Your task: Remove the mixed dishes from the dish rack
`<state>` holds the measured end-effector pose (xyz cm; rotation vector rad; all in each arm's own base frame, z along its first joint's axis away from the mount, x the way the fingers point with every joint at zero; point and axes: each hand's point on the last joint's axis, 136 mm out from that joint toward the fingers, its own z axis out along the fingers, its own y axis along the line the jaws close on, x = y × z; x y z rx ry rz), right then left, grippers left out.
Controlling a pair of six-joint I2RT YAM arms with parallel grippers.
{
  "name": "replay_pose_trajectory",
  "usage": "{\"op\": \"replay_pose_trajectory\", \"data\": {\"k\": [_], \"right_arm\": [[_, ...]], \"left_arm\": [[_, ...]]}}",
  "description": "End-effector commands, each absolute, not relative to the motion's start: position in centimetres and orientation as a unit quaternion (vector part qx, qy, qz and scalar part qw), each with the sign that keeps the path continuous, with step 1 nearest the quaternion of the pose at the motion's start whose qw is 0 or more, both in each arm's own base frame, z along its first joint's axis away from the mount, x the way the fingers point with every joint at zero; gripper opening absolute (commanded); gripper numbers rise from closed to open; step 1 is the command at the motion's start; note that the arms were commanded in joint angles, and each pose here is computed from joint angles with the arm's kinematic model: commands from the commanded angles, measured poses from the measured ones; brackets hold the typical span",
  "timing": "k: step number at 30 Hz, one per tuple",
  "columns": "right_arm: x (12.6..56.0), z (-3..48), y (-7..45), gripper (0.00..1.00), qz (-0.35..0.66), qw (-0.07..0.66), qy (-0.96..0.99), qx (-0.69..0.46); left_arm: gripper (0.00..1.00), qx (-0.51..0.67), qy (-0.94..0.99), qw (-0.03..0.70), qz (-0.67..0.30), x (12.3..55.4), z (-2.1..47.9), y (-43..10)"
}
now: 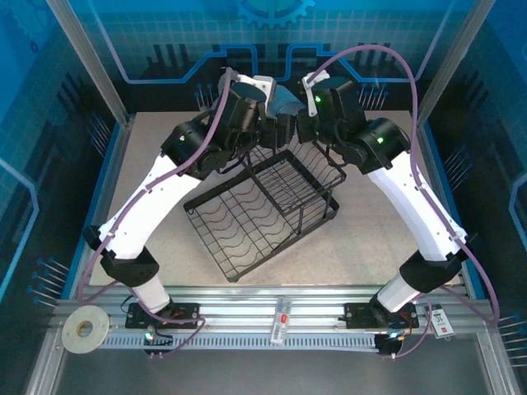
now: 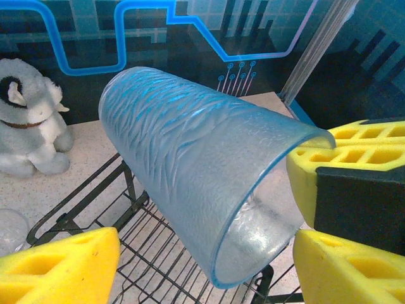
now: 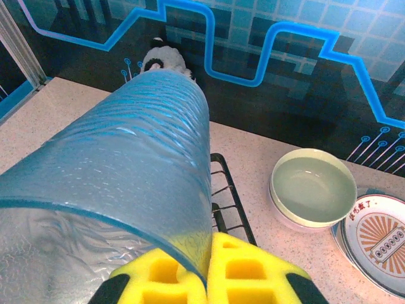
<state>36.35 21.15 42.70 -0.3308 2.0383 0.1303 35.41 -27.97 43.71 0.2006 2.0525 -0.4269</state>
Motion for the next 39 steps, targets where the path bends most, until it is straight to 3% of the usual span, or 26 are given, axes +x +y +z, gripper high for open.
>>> {"op": "replay_pose_trajectory", "data": {"k": [1, 11, 26, 33, 39], "right_arm": [[35.1, 45.8, 21.0, 0.0, 0.087, 0.54, 0.828, -0.122], [34.7, 46.3, 21.2, 0.0, 0.104, 0.54, 0.826, -0.123], [34.2, 46.1, 22.7, 0.0, 0.119, 0.537, 0.825, -0.131], [34.4, 46.0, 23.2, 0.0, 0.126, 0.539, 0.822, -0.133], [34.3, 47.0, 23.6, 0.65, 0.133, 0.565, 0.8, -0.152]], "left_arm": [[0.7, 0.076, 0.846, 0.502, -0.164, 35.6, 44.2, -27.6], [0.51, 0.064, 0.854, 0.496, -0.147, 36.2, 43.3, -27.4], [0.01, 0.024, 0.86, 0.485, -0.158, 36.4, 43.1, -27.5], [0.0, -0.006, 0.859, 0.478, -0.181, 36.1, 43.2, -27.6], [0.0, -0.015, 0.852, 0.49, -0.186, 36.1, 44.3, -27.2]]}}
